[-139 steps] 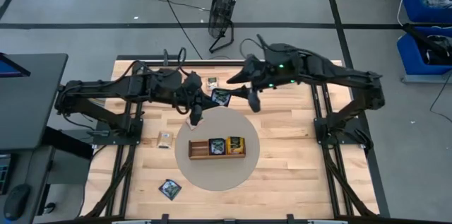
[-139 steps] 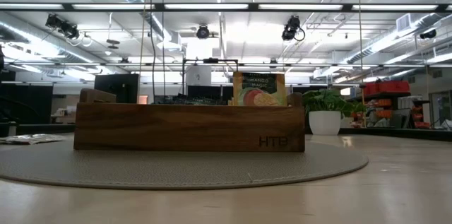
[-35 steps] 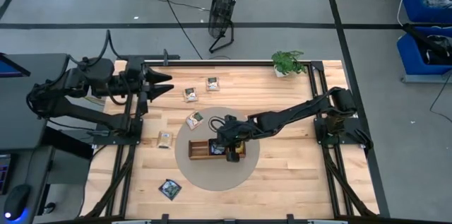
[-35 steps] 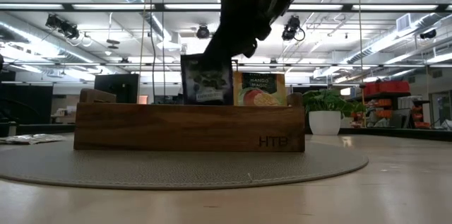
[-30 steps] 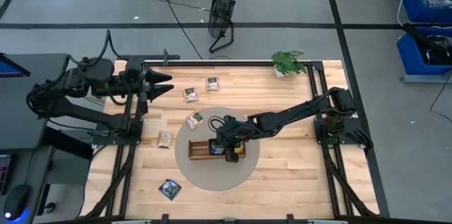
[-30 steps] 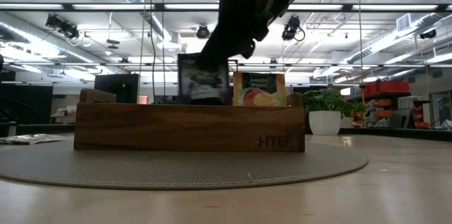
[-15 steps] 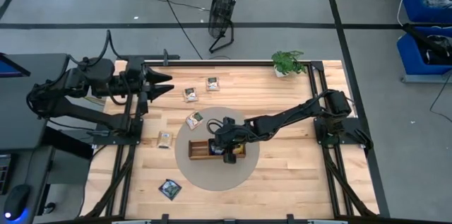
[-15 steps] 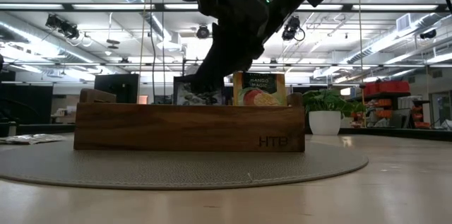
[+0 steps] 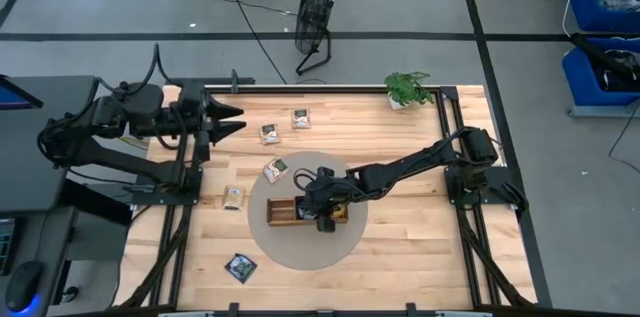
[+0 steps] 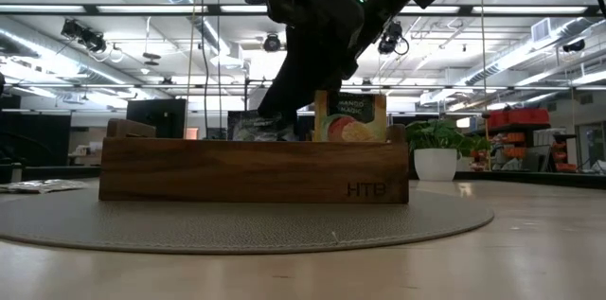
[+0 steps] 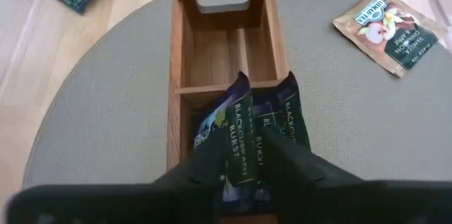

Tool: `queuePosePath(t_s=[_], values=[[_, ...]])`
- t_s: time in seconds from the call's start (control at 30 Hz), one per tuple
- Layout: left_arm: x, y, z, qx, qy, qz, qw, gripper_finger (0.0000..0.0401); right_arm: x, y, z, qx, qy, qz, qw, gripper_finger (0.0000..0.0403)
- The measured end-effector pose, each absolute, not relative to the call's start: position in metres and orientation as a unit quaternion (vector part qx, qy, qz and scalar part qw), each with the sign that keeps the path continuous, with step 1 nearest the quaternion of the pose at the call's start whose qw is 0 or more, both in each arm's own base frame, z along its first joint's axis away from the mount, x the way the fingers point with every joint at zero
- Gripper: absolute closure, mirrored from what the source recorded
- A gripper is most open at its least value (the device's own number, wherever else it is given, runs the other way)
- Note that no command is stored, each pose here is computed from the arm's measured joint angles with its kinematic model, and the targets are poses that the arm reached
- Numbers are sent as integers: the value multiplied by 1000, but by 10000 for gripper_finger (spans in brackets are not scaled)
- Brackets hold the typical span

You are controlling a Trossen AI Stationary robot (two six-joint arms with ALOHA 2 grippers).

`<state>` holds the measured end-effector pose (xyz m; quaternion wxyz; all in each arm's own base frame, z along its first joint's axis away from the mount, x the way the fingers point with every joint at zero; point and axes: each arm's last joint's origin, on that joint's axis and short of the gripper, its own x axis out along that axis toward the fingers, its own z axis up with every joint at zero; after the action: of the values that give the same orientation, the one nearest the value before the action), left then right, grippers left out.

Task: Pick & Place Tea
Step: Put the violet tea bag into the middle section of the wooden organizer

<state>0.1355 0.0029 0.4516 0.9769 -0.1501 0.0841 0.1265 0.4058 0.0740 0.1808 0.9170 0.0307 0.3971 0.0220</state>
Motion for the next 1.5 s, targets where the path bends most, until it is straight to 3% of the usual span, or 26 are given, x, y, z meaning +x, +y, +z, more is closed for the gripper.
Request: queuePosePath(t_s=[0.23,0.4,0.77,1.1,1.37,1.5], values=[[134,2,445,-168,117,127,970,224,404,74,186,52,394,29,917,222],[132,-1,437,-194,166,84,963,224,399,73,208,62,372,27,926,194],[150,-19,406,-242,359,-23,901,224,370,56,274,69,308,-5,949,191],[184,-62,369,-174,522,-97,829,224,351,47,304,100,283,-19,954,203],[202,-95,352,-105,534,-125,829,224,349,47,304,102,294,-21,950,218],[210,-107,323,-116,517,-138,837,224,348,46,303,106,297,-23,949,220]])
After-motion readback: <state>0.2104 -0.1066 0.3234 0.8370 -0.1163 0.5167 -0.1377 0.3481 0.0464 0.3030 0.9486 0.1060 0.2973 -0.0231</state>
